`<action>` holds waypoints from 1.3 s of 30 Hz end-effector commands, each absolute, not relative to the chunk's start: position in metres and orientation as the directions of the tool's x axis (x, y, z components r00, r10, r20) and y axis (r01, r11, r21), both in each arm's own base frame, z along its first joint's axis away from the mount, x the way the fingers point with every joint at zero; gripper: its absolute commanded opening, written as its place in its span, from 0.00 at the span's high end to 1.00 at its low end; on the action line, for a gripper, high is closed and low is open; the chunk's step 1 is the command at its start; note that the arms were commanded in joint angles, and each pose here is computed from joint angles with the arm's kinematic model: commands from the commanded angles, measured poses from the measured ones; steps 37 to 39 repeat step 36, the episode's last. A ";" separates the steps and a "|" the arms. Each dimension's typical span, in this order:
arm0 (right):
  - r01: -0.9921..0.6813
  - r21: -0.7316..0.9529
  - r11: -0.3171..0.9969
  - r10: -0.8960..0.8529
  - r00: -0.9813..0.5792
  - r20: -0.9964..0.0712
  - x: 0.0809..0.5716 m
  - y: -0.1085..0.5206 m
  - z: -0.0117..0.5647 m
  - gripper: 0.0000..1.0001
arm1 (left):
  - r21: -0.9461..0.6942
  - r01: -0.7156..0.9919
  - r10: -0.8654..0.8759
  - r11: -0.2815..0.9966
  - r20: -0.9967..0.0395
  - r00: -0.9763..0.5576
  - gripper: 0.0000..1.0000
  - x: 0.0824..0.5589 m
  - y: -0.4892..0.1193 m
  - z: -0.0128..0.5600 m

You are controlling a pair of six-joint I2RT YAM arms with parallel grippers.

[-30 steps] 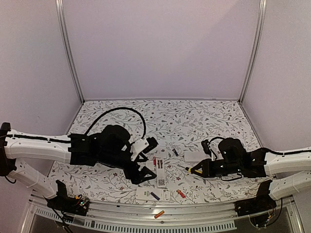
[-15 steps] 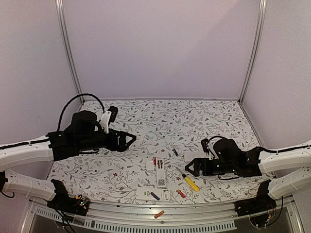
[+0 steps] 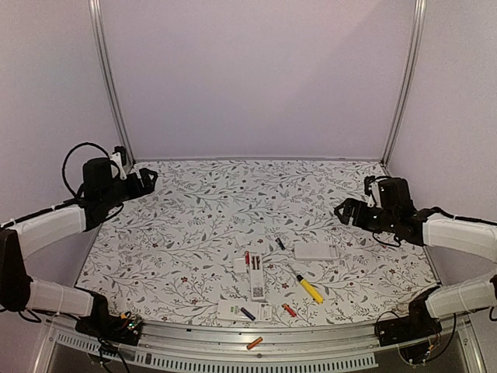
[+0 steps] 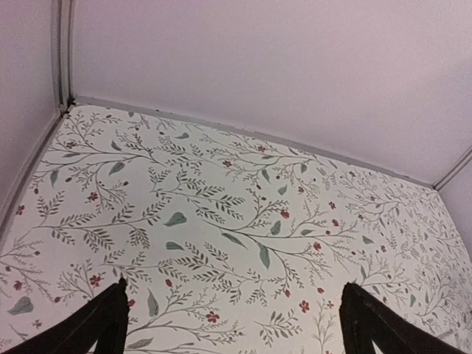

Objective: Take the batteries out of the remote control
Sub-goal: Reset both arms

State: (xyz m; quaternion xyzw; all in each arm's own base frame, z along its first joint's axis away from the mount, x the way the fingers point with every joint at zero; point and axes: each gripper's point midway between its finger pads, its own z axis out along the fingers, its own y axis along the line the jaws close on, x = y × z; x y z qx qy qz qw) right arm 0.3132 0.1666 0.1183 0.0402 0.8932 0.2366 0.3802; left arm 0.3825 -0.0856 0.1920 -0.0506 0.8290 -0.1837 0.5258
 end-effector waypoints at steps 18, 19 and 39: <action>0.207 0.184 0.961 0.201 -0.066 -0.977 0.315 -0.027 0.182 0.01 | -0.100 -0.176 -0.120 0.979 -0.987 -0.106 0.00 0.339 0.023 0.172; 0.208 0.179 0.962 0.190 -0.035 -0.981 0.310 -0.029 0.182 0.01 | -0.099 -0.172 -0.118 0.980 -0.988 -0.103 0.00 0.336 0.022 0.168; 0.182 0.180 0.967 0.178 0.028 -0.984 0.291 -0.027 0.167 0.01 | -0.101 -0.142 -0.115 0.985 -0.989 -0.092 0.00 0.332 0.017 0.158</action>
